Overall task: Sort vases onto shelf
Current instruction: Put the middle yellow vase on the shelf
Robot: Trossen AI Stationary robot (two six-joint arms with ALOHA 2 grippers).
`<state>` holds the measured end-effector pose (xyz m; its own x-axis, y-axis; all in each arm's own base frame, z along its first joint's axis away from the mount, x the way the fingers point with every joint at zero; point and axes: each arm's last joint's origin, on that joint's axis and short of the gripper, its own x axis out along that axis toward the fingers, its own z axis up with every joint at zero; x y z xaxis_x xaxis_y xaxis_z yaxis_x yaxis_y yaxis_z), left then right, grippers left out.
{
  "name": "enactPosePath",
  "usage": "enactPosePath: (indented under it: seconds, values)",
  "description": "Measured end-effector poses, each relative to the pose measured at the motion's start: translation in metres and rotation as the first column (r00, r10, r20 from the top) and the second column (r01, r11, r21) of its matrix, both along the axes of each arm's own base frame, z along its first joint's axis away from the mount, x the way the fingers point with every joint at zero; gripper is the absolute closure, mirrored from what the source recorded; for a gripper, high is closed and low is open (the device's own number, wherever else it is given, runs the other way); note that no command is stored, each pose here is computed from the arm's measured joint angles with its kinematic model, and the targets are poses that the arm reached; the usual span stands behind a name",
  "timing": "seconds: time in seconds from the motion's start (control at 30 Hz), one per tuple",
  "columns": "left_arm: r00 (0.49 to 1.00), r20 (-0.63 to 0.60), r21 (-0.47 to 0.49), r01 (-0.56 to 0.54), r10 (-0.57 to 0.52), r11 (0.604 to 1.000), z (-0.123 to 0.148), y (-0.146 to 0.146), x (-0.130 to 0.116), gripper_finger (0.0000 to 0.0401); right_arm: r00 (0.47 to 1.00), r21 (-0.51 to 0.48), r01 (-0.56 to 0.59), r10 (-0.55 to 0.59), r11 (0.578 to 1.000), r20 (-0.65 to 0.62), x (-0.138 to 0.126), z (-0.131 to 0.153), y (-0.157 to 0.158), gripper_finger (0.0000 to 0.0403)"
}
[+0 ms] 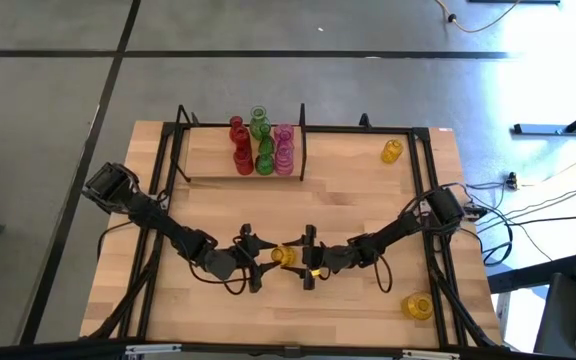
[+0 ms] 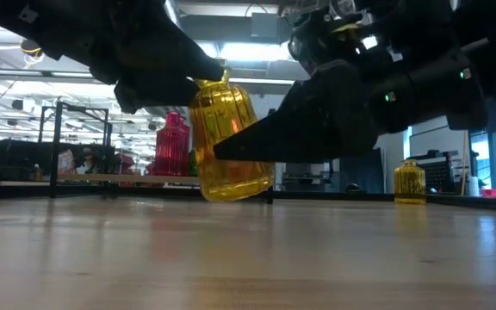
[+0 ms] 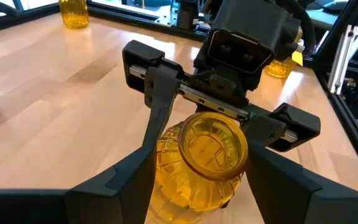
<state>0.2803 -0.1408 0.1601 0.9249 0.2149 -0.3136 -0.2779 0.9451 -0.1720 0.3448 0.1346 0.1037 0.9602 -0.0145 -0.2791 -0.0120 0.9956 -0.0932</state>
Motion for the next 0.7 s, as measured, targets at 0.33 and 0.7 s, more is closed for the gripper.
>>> enactPosePath:
  seconds: [0.33,0.7]
  values:
    - [1.0,-0.001,0.006,-0.005,0.005,1.0,-0.0002,0.0001,-0.0002,0.0171,1.0,0.006,0.003,-0.003,1.0,0.017,0.0009,-0.0026,0.0003,0.0134]
    - [0.999,-0.047,-0.036,-0.022,0.02,0.999,-0.0056,0.0029,-0.0015,0.0171,0.998,0.024,0.066,-0.066,0.998,0.001,0.0002,-0.0046,-0.0012,0.0088]
